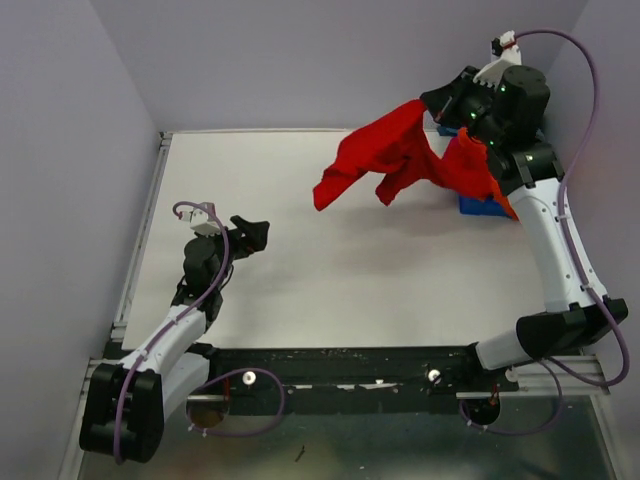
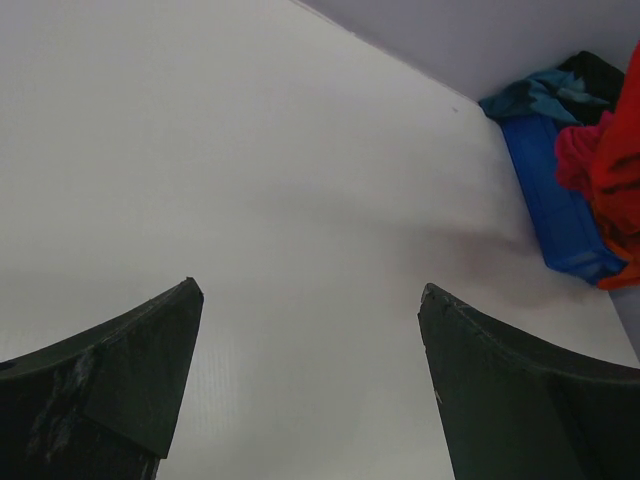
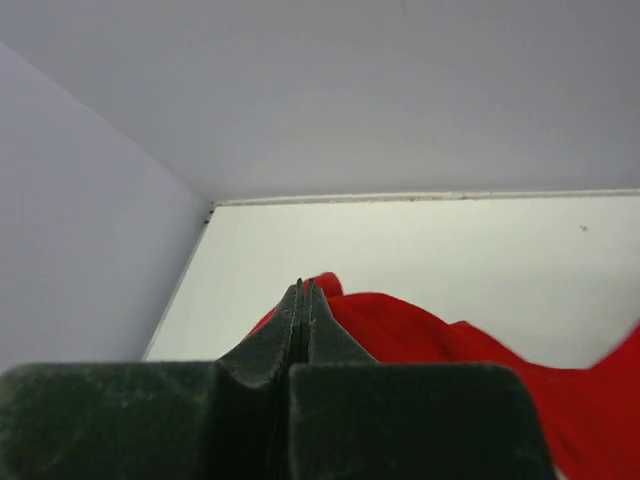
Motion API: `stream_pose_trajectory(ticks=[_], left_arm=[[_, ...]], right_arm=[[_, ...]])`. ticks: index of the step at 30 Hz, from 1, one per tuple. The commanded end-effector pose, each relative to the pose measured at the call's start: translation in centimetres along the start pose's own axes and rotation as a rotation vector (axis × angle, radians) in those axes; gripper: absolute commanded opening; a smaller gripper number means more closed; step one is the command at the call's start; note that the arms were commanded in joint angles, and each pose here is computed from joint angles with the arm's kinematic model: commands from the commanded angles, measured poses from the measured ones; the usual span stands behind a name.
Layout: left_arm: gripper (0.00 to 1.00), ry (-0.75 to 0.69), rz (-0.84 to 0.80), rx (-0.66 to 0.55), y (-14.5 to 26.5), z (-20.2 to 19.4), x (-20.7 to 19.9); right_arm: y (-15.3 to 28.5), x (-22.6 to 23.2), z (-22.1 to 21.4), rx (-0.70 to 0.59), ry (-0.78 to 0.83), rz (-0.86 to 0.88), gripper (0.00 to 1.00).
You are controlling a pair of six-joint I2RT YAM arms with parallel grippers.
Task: Fold and stack the t-shirts
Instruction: Grab crumpled tshirt from bin with the right arm, then move the tshirt to the center of the board
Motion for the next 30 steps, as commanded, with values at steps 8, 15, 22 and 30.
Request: stream_pose_trajectory(ticks=[8, 15, 22, 30], left_arm=[[0.99, -0.032, -0.080, 0.112, -1.3, -0.8, -1.1], [0.95, -0.061, -0.067, 0.317, -4.6, -4.1, -2.6], [0.81, -0.024, 0.024, 0.487, -6.7, -6.6, -2.5], [0.80, -0.052, 0.105, 0.555, -7.5, -7.4, -1.8]], right_arm=[[1.3, -1.1, -8.2, 0.196, -0.028, 0.074, 0.98], [2.7, -3.3, -19.6, 0.350, -0.057, 0.006, 0.77], [2.3, -0.5, -25.8, 0.516, 0.093, 0.116, 0.73], [3.9, 4.6, -31.4, 0.628, 0.200, 0.249, 0.68]])
Point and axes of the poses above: each gripper's point midway between its finger pads, its own y axis back along the fingers, its own x axis along the line the jaws close on, z = x × y, the point moved 10 cm from there along y, back along the fingers, and after that the axes turned 12 degrees about y, right-handed, at the moved point
